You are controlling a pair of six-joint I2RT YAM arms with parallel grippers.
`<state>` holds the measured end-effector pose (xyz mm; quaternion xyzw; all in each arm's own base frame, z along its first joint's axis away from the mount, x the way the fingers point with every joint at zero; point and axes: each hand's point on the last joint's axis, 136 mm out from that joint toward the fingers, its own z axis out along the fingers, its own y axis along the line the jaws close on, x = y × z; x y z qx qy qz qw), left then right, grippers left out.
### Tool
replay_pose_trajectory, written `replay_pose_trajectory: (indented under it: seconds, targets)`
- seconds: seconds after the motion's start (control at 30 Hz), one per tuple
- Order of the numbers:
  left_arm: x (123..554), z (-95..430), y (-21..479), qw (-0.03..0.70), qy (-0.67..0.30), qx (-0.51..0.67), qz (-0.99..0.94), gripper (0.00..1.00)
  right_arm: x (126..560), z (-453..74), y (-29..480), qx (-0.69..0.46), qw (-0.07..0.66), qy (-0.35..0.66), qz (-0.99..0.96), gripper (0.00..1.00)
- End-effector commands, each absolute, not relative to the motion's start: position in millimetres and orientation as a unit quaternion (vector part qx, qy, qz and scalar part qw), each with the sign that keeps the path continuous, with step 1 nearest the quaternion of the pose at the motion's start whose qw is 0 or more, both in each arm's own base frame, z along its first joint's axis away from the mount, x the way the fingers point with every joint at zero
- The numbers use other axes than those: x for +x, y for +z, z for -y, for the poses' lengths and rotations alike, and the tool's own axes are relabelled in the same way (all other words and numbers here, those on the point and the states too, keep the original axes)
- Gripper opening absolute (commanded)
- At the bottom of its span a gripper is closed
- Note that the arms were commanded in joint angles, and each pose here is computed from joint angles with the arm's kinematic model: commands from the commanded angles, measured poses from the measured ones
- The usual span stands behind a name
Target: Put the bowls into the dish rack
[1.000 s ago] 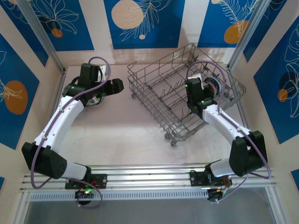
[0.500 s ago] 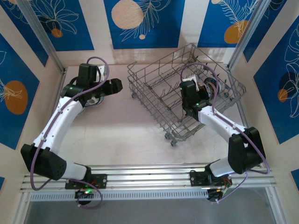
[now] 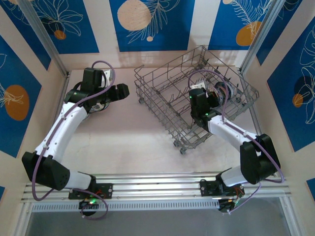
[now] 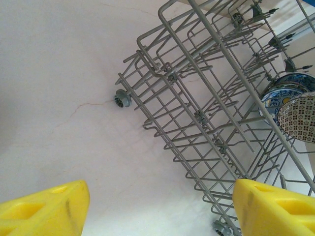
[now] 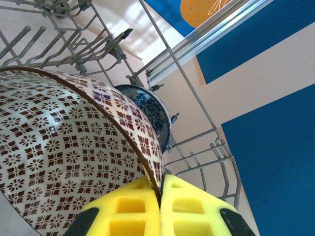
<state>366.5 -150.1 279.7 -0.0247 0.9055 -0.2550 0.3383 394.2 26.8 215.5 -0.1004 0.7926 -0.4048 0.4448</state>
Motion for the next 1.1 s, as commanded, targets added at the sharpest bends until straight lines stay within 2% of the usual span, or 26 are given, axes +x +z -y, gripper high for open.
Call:
replay_pose_trajectory:
  seconds: [0.0,0.47,0.67,0.8,1.07]
  targets:
    - [363.8,147.4,286.4,0.346,-0.267,-0.031,-0.899,0.77,393.2,-31.2,222.4,-0.101,0.463,-0.407,-0.781,0.00]
    - [363.7,150.2,286.1,0.343,-0.276,-0.035,-0.897,0.77,380.0,-32.1,210.0,-0.100,0.451,-0.417,-0.783,0.01]
    - [363.6,150.8,286.4,0.343,-0.278,-0.035,-0.897,0.77,380.6,-31.2,211.6,-0.095,0.448,-0.417,-0.785,0.13]
    - [362.9,151.1,285.8,0.342,-0.279,-0.035,-0.897,0.77,382.8,-31.7,212.6,-0.095,0.443,-0.415,-0.789,0.29]
    - [362.4,151.4,283.9,0.339,-0.281,-0.037,-0.897,0.77,385.1,-31.6,210.9,-0.090,0.437,-0.412,-0.794,0.38]
